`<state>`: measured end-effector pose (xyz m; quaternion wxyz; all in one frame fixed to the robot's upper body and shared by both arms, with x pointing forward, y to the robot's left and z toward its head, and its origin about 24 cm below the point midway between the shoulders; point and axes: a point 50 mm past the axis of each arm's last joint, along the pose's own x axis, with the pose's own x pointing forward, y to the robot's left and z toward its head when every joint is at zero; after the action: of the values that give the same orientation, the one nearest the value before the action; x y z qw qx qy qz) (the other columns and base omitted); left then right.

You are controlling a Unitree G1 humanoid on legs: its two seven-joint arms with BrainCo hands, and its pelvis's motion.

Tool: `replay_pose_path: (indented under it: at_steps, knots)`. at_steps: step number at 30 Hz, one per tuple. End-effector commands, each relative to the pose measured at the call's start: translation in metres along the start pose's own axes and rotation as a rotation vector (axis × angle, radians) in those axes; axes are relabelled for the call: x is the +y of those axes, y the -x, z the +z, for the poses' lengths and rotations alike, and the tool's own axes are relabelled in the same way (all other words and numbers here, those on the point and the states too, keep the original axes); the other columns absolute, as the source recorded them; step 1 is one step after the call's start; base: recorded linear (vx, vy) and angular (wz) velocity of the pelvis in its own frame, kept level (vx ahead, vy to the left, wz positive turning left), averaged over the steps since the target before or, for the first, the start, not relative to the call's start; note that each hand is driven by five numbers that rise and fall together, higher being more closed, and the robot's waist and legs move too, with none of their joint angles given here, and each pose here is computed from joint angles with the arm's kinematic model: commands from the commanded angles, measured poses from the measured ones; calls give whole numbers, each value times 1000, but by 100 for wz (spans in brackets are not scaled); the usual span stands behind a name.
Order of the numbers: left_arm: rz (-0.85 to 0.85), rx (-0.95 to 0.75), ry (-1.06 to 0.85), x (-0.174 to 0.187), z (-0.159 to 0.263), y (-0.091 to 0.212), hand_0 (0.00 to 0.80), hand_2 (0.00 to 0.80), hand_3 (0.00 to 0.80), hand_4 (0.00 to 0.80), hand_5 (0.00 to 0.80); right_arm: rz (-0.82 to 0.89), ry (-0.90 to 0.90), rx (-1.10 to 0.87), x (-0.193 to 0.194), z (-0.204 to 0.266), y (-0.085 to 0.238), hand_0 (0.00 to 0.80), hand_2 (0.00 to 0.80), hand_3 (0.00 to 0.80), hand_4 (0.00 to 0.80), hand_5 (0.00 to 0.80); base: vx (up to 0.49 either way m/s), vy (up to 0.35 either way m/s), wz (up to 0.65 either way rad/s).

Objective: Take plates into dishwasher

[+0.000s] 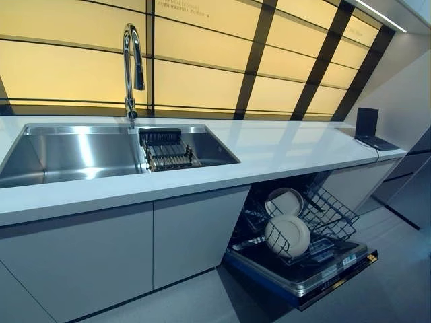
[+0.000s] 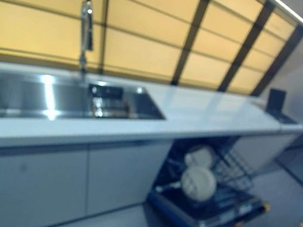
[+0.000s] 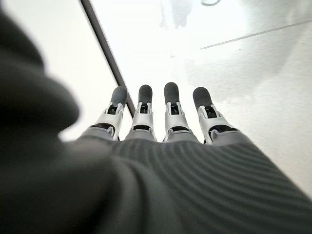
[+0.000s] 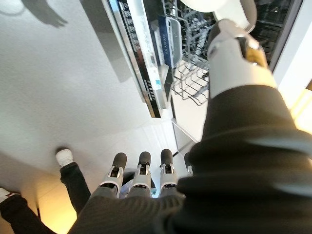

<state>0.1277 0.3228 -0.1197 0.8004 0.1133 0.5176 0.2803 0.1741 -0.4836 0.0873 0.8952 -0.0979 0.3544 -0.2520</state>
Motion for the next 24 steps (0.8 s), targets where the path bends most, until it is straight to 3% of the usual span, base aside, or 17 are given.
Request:
replay_pose_path:
  at_steps: [1, 5, 11, 15, 24]
  knots:
    - [30, -55, 58, 0, 21, -1, 0, 0, 0, 0, 0, 48, -127, 20, 10, 4, -3, 0, 0, 0, 0, 0, -336, -136, 32]
    - [13, -39, 82, -3, 8, 0, 0, 0, 0, 0, 0, 97, -273, 171, 37, -42, -13, 0, 0, 0, 0, 0, -249, -73, 22]
    - [-37, -6, 108, -12, -9, 3, 0, 0, 0, 0, 0, 104, -359, 205, 76, -65, -24, 0, 0, 0, 0, 0, -188, -37, 22]
    - [-80, 37, 156, -20, -30, 7, 0, 0, 0, 0, 0, 167, -482, 313, 111, -108, -22, 0, 0, 0, 0, 0, -329, -42, 7]
    - [-110, 10, 112, -29, -25, 8, 0, 0, 0, 0, 0, 110, -635, 445, 139, -150, -15, 0, 0, 0, 0, 0, -111, 28, 32]
